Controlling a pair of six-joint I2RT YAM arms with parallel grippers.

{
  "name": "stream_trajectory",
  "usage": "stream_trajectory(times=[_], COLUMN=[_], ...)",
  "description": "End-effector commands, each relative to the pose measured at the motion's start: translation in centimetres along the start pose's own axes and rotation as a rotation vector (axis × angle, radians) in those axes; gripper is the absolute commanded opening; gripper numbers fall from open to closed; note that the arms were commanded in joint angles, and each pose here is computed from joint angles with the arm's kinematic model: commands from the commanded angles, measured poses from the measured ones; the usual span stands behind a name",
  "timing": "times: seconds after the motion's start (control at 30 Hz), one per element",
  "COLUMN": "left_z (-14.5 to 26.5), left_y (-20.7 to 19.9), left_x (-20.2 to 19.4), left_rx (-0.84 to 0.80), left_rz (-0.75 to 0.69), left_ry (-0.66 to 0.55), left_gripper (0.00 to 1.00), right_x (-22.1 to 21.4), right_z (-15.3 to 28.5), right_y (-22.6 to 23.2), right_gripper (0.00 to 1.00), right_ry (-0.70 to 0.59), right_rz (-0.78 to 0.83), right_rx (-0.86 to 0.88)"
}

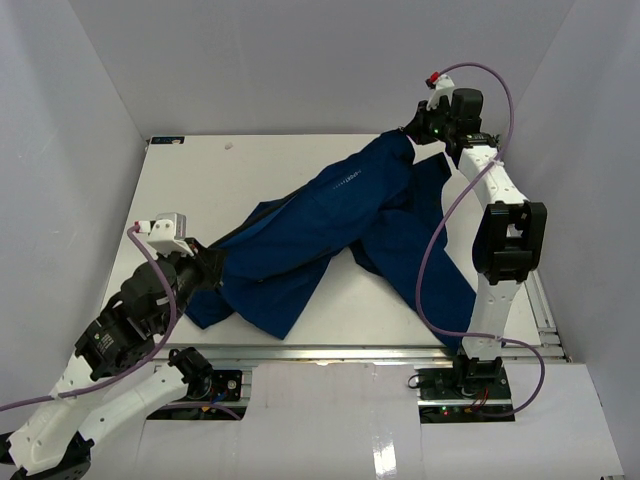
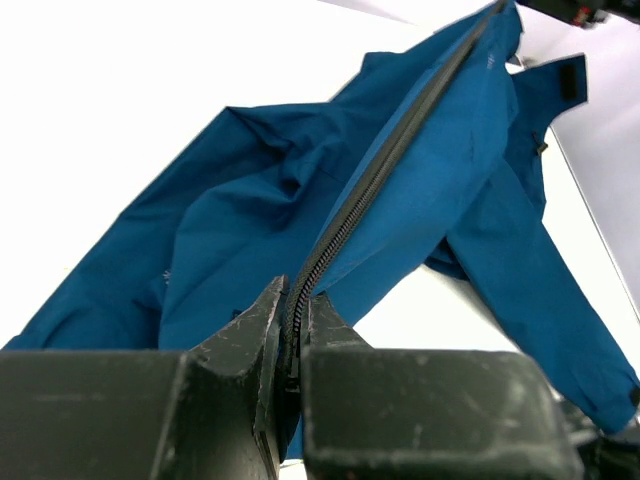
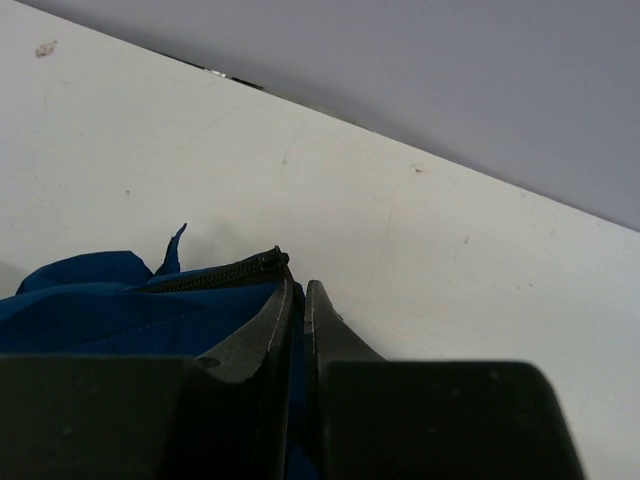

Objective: Zip up the jacket

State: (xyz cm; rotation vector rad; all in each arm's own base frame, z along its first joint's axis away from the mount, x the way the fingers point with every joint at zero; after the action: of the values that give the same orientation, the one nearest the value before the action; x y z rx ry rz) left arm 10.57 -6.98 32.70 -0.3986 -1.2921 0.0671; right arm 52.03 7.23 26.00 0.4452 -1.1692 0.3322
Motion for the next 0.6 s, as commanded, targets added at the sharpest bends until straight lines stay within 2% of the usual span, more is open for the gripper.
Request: stream_trajectory(times=[0.0,0.1,0.23,0.37,0.43,0.57], left_z=[2.2,1.7,-0.2,-1.7,-2.2,-2.6], left_y=[2.1,0.7,-3.1,-5.4,-5.7,-5.6], left_x=[2.6,2.4,-1.2,-5.1,-7.3,-8.5], left_rx=[0.145,0.008,-0.355,-0.603,-0.680,-0.709], left_rz=[0.048,0.080,0.081,0.080,0.080,0.081], left_ry=[-0.150,-0.150,0.009,0.169,0.250,0.250], left_gripper=[0.00,0.00,0.00,0.00,0.00,0.01], right_x=[5.2,6.0,6.8,6.0,5.4,4.4], right_z=[1.8,1.6,0.8,-1.8,-2.6,-3.6], right_y=[-7.6,-6.9,-4.6,-2.4,-2.3,-2.3], right_gripper=[0.08,0.08,0.08,0.08,0.08,0.08], right_ry=[-0.205,-0.237,-0.308,-0.302,-0.290,-0.282], right_rz=[0.096,0.098,0.112,0.158,0.158,0.124], right_rx=[-0.339,-0.255,-0.066,-0.042,-0.058,-0.055])
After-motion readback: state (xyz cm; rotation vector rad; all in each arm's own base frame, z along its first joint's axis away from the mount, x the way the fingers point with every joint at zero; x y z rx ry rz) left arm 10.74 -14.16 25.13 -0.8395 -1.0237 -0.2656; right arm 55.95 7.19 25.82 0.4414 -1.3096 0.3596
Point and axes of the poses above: each gripper's point midway between its finger pads, its own z axis back along the fingers, its own y axis along the line the jaws close on, x = y × z, the point moved 9 cm from there along z, back along the fingers, and after that the axes turned 2 degrees about -z, right-handed, at the moved point
